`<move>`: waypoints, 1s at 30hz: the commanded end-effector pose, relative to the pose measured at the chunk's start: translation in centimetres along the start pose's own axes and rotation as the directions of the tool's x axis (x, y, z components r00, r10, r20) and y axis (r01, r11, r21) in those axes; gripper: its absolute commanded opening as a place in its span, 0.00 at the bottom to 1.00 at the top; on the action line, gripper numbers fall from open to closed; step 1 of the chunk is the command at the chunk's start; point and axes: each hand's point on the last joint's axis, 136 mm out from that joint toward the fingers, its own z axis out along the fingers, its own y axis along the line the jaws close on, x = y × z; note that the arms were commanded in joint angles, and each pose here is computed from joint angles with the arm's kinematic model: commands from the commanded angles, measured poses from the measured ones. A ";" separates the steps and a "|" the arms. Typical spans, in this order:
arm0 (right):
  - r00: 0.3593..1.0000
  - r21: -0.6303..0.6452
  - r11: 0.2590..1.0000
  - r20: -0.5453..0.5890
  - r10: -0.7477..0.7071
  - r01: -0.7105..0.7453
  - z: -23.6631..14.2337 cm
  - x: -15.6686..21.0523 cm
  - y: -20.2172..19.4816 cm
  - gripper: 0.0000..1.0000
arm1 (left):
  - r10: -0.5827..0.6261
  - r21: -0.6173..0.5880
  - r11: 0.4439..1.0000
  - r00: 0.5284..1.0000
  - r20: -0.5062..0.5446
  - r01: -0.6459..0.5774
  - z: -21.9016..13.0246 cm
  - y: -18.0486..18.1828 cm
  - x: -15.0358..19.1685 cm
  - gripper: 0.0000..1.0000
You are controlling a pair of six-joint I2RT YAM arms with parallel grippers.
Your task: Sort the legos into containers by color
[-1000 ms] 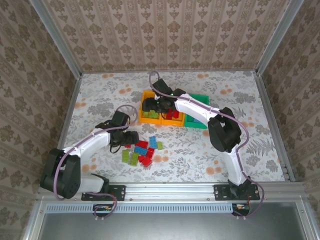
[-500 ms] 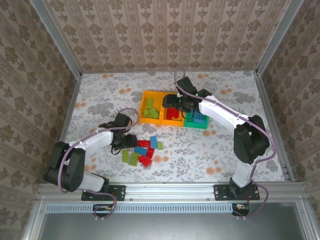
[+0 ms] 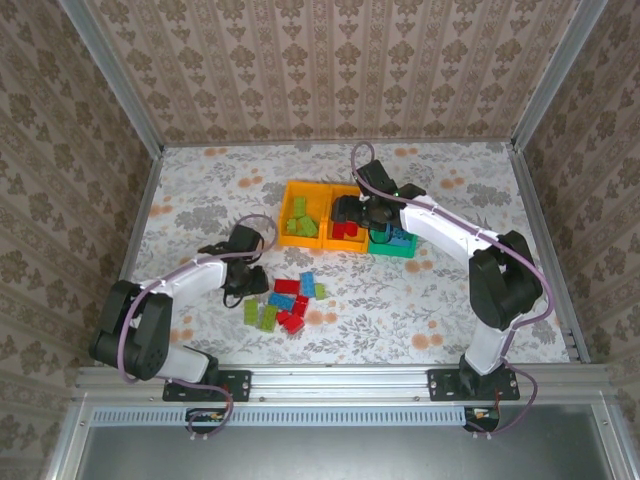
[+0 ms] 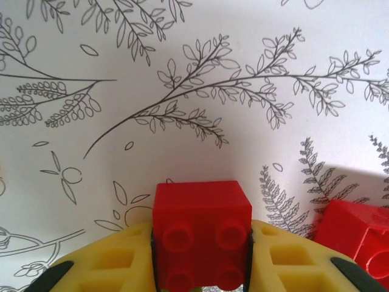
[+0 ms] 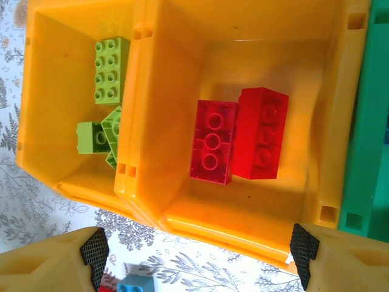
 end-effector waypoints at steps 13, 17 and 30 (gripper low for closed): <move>0.997 0.266 0.963 0.080 0.014 -0.035 -5.0 1.4 -9.7 0.85 | 0.178 0.238 0.937 0.937 0.301 -0.254 -8.5 -13.6 -12.6 0.28; 0.993 0.285 0.955 0.102 0.059 -0.086 -6.1 2.0 -11.8 0.85 | 0.270 0.302 0.882 0.912 0.309 -0.363 -8.3 -19.3 -14.1 0.28; 0.984 0.296 0.943 0.134 0.121 -0.156 -8.5 3.5 -14.7 0.87 | 0.327 0.432 0.800 0.906 0.268 -0.416 -4.8 -27.7 -15.2 0.41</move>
